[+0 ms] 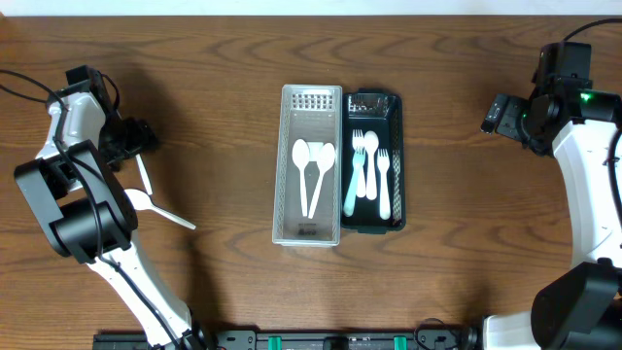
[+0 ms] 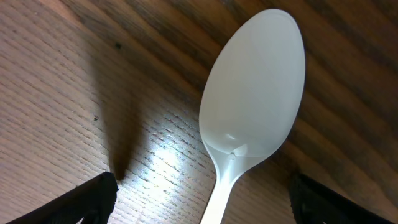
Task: Pack container
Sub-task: 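Move the left gripper back and grasp a third white spoon, then carry the spoon into the silver basket and release it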
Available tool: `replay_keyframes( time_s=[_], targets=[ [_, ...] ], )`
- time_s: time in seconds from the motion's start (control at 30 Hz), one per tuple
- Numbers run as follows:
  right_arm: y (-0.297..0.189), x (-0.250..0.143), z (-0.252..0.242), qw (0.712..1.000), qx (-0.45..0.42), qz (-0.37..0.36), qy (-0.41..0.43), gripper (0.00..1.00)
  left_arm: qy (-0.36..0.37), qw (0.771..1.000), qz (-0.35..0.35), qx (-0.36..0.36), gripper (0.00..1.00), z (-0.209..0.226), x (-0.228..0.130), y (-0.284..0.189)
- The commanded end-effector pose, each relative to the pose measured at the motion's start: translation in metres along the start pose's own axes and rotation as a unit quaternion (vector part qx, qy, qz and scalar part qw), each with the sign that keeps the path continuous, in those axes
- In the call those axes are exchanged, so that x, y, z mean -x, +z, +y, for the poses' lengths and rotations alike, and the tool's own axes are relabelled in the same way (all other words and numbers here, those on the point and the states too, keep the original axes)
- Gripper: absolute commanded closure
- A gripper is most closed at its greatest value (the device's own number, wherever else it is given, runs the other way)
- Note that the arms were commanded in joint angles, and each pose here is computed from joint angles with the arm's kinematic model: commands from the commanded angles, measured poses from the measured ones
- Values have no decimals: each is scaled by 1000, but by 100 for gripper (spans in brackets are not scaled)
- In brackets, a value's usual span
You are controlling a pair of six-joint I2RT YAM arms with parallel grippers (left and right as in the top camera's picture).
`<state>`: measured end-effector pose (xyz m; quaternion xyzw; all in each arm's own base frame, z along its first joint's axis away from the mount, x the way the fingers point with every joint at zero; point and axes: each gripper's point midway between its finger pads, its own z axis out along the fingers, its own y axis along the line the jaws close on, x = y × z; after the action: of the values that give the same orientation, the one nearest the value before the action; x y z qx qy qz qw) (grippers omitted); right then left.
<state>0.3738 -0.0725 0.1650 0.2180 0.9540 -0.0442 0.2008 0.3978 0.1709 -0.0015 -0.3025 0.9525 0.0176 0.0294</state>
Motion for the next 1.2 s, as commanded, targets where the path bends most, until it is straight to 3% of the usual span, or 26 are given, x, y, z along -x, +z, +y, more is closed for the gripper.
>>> replay_keyframes(
  time_s=[0.0, 0.23, 0.33, 0.47, 0.67, 0.9, 1.17],
  targets=[
    [3, -3, 0, 1000, -1, 7, 6, 1, 10, 1000, 27, 9, 25, 3, -9, 20],
    [3, -6, -1, 1000, -3, 13, 6, 1, 10, 999, 32, 10, 71, 3, -12, 20],
    [3, -6, -1, 1000, -3, 13, 6, 1, 10, 999, 32, 10, 85, 3, -12, 20],
    [3, -6, -1, 1000, -3, 13, 6, 1, 10, 999, 34, 11, 93, 4, -13, 19],
    [3, -6, -1, 1000, -3, 12, 5, 1, 18, 999, 31, 10, 94, -2, -14, -4],
    [3, -6, -1, 1000, -3, 12, 5, 1, 71, 996, -55, -16, 95, -47, -16, -108],
    [3, -5, -2, 1000, -5, 11, 5, 1, 144, 977, -137, -81, 94, -137, -89, -214]
  ],
)
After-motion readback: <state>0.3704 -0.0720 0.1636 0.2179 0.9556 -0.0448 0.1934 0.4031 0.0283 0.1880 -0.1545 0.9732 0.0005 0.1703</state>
